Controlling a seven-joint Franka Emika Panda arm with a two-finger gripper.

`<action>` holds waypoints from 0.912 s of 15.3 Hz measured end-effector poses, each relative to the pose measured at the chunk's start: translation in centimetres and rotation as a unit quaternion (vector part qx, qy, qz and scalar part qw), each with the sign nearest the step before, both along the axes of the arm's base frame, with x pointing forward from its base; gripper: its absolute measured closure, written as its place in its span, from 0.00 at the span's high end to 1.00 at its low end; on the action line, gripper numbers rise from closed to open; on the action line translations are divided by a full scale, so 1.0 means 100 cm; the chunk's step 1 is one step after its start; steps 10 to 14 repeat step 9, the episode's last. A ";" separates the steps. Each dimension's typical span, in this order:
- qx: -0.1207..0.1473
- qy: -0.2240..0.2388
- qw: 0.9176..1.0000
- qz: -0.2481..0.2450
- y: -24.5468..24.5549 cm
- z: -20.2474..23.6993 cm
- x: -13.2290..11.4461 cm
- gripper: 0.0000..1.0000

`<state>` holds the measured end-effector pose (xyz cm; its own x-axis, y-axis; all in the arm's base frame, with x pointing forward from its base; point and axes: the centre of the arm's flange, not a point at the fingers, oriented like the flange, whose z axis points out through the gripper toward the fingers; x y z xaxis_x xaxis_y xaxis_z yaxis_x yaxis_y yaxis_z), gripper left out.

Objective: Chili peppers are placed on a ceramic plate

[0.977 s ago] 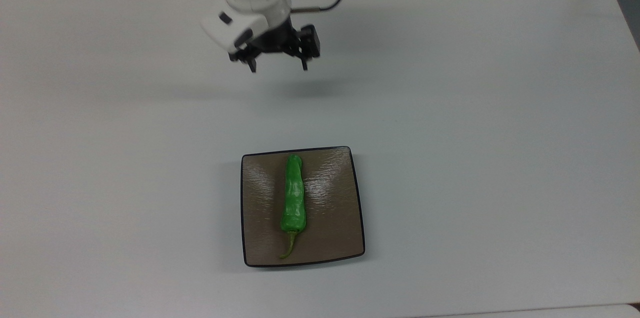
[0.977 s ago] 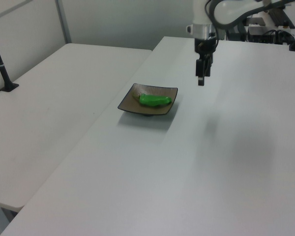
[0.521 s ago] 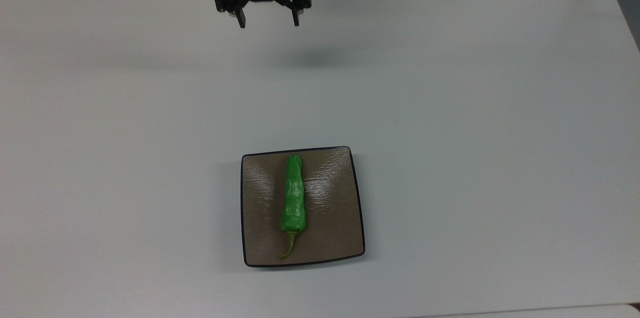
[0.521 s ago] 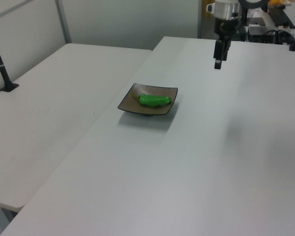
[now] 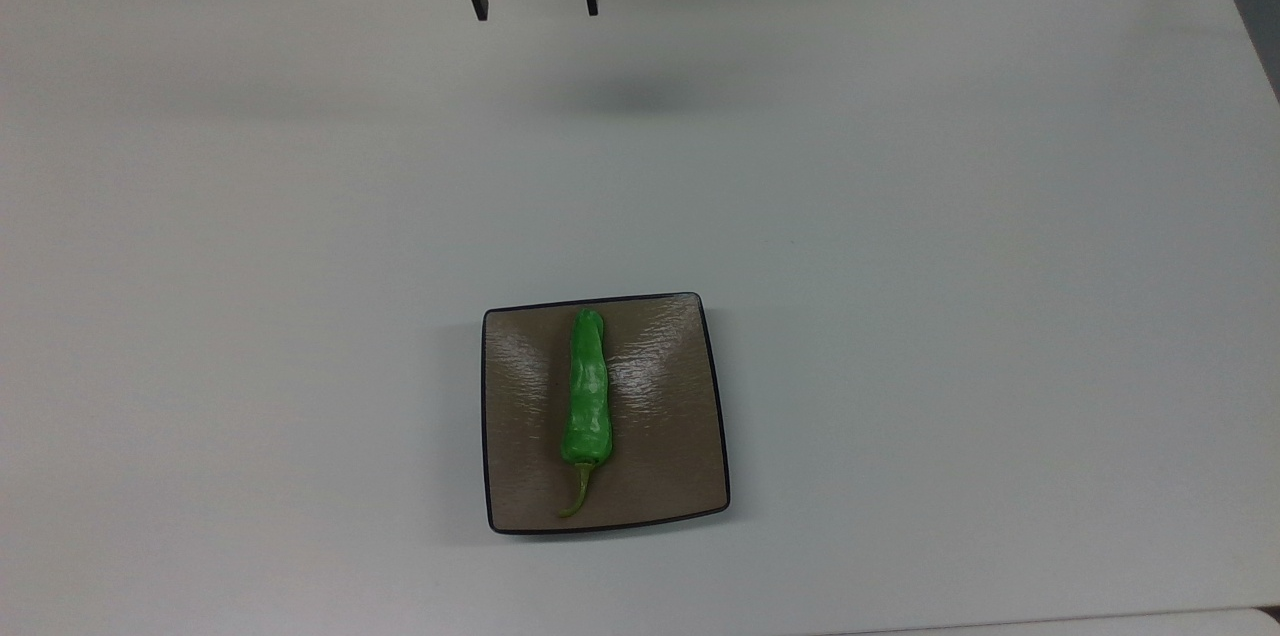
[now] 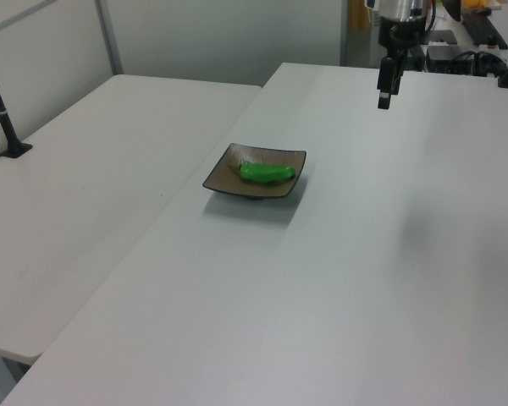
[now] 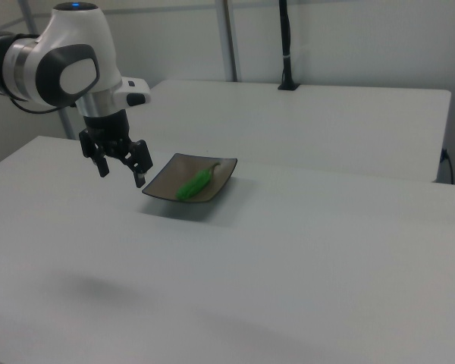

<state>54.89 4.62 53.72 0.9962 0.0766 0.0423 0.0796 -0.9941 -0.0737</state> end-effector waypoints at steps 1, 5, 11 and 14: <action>-0.014 0.003 1.000 0.006 0.000 -0.001 -0.001 1.00; -0.043 0.020 0.999 0.018 0.001 -0.004 -0.006 1.00; -0.044 0.020 0.999 0.018 0.001 -0.003 -0.006 1.00; -0.044 0.020 0.999 0.018 0.001 -0.003 -0.006 1.00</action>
